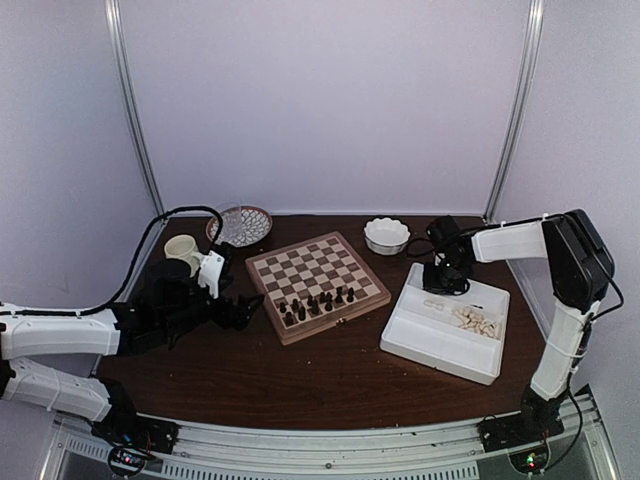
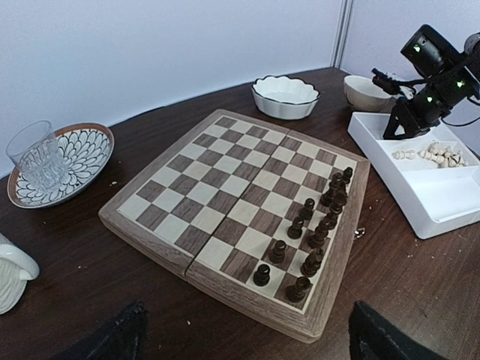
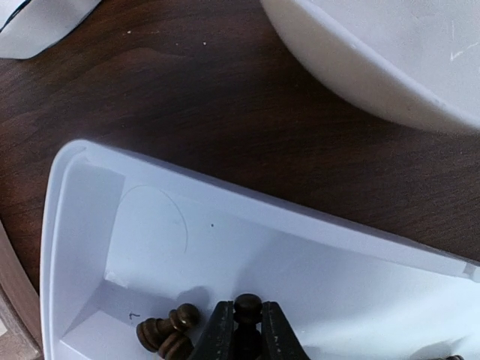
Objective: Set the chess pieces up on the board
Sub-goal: Pick up the pawn from the storage box.
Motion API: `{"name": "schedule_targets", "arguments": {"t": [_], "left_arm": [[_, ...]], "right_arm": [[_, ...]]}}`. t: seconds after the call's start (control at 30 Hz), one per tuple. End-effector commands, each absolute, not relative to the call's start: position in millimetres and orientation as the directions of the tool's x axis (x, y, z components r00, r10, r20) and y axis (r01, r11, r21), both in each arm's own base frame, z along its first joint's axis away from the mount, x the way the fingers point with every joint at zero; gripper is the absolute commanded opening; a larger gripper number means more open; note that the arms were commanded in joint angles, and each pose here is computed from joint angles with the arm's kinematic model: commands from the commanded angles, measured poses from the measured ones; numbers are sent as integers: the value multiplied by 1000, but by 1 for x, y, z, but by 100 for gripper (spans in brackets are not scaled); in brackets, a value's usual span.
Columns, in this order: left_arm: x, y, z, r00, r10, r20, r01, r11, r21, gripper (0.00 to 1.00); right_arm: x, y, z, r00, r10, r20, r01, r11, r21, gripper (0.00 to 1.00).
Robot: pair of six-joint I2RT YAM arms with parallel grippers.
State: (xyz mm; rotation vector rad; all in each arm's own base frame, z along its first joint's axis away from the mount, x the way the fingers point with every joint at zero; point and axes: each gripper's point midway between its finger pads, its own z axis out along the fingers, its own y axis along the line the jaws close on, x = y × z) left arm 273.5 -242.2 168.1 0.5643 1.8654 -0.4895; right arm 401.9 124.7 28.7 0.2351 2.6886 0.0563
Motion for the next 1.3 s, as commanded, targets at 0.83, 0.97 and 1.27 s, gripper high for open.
{"name": "schedule_targets", "arguments": {"t": [0.83, 0.97, 1.27], "left_arm": [[273, -255, 184, -293, 120, -949, 626, 774, -96, 93], [270, -264, 184, -296, 123, -947, 661, 742, -111, 93], [256, -290, 184, -290, 138, -947, 765, 628, -143, 93]], "right_arm": [[385, 152, 107, -775, 152, -614, -44, 955, 293, 2], [377, 178, 135, -713, 144, -687, -197, 898, 393, 3], [346, 236, 181, -579, 46, -814, -494, 774, 396, 3]]}}
